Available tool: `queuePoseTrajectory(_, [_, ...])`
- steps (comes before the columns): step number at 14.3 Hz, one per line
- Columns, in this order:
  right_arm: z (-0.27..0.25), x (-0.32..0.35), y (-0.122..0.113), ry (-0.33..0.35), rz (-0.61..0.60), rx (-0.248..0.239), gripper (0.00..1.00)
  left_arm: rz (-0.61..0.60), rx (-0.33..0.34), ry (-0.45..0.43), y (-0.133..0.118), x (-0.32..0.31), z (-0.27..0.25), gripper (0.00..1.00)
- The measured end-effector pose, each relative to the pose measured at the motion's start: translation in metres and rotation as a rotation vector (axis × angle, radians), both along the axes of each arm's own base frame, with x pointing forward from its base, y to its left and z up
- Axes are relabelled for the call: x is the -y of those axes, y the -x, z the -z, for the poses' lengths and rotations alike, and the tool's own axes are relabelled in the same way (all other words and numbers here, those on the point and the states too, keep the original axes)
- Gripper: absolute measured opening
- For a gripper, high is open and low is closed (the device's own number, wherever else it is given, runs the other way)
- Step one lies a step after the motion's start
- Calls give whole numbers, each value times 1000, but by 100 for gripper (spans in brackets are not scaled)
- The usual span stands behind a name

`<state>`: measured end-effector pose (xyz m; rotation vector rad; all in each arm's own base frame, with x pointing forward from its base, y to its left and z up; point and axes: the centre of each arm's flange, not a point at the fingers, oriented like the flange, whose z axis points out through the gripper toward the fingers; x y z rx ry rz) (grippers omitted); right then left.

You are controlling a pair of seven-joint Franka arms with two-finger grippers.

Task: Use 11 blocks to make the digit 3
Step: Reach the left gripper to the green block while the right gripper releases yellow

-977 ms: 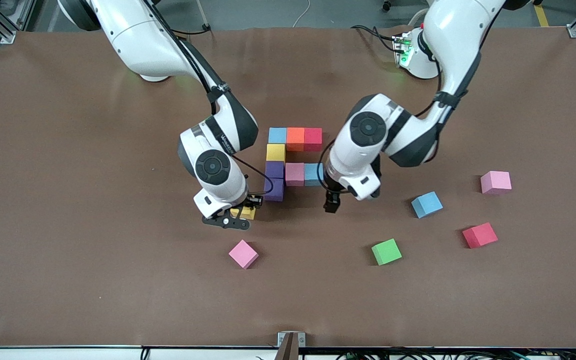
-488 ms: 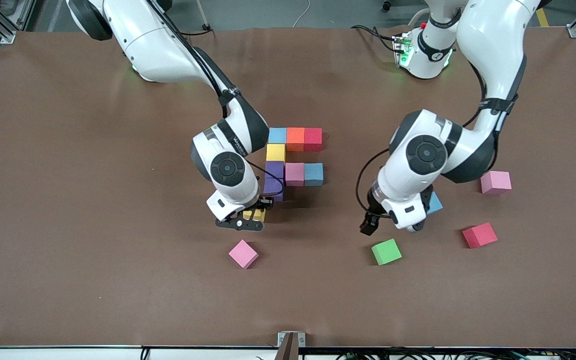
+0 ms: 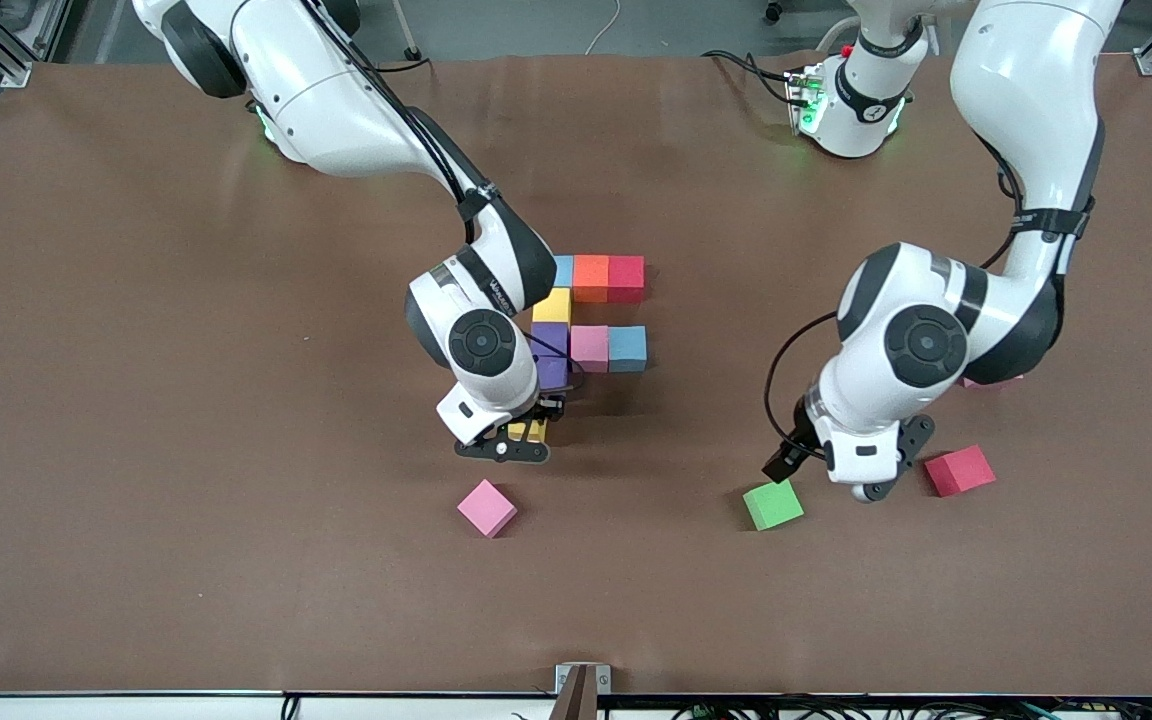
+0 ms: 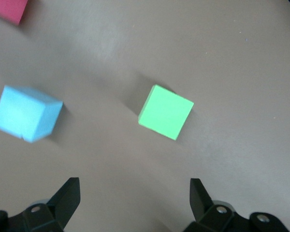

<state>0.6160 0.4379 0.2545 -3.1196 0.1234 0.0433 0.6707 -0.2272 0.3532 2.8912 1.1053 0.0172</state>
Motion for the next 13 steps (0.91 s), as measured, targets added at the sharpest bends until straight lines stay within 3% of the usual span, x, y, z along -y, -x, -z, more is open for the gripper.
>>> queuePoseTrajectory(6, [-2, -12, -11, -15, -8, 25, 57, 261, -6, -26, -17, -28, 23, 100])
queuePoseTrajectory(13, [26, -23, -3, 20, -42, 16, 57, 383, 1, -42, -27, -50, 25, 100])
